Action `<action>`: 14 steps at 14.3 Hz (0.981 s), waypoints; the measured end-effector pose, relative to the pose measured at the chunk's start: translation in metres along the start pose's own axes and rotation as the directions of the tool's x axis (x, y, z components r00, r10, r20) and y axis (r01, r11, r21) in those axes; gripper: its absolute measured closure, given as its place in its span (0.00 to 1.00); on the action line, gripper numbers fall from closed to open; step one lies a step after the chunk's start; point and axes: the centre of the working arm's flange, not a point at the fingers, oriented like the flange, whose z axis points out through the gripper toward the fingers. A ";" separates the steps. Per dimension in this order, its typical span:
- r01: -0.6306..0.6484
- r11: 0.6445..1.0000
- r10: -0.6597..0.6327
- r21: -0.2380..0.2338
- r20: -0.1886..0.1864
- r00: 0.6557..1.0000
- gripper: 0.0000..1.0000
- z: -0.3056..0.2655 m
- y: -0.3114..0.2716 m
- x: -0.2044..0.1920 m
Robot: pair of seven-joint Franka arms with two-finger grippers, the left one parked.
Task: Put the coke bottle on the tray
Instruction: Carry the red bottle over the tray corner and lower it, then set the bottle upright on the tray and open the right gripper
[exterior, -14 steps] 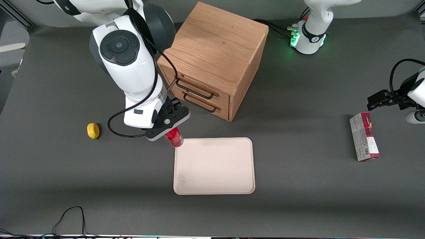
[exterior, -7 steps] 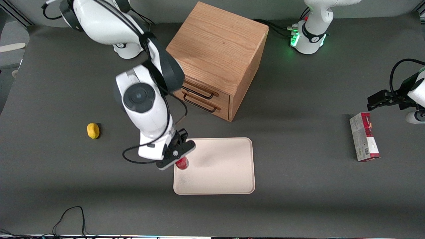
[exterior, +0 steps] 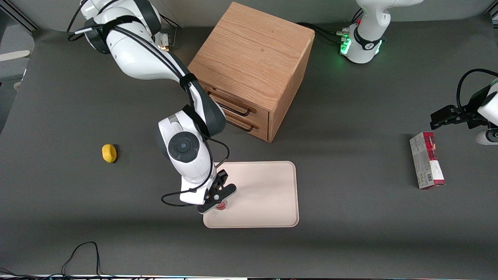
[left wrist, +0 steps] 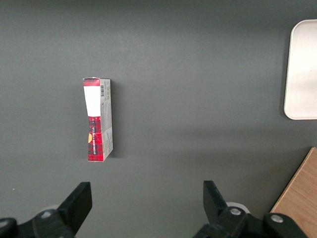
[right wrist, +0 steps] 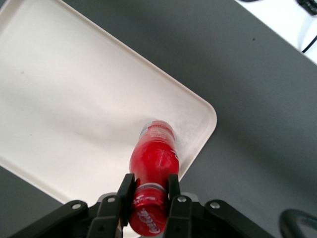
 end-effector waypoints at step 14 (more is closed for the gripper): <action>-0.012 1.000 0.012 -0.003 -0.010 1.000 0.06 0.007 0.009 0.001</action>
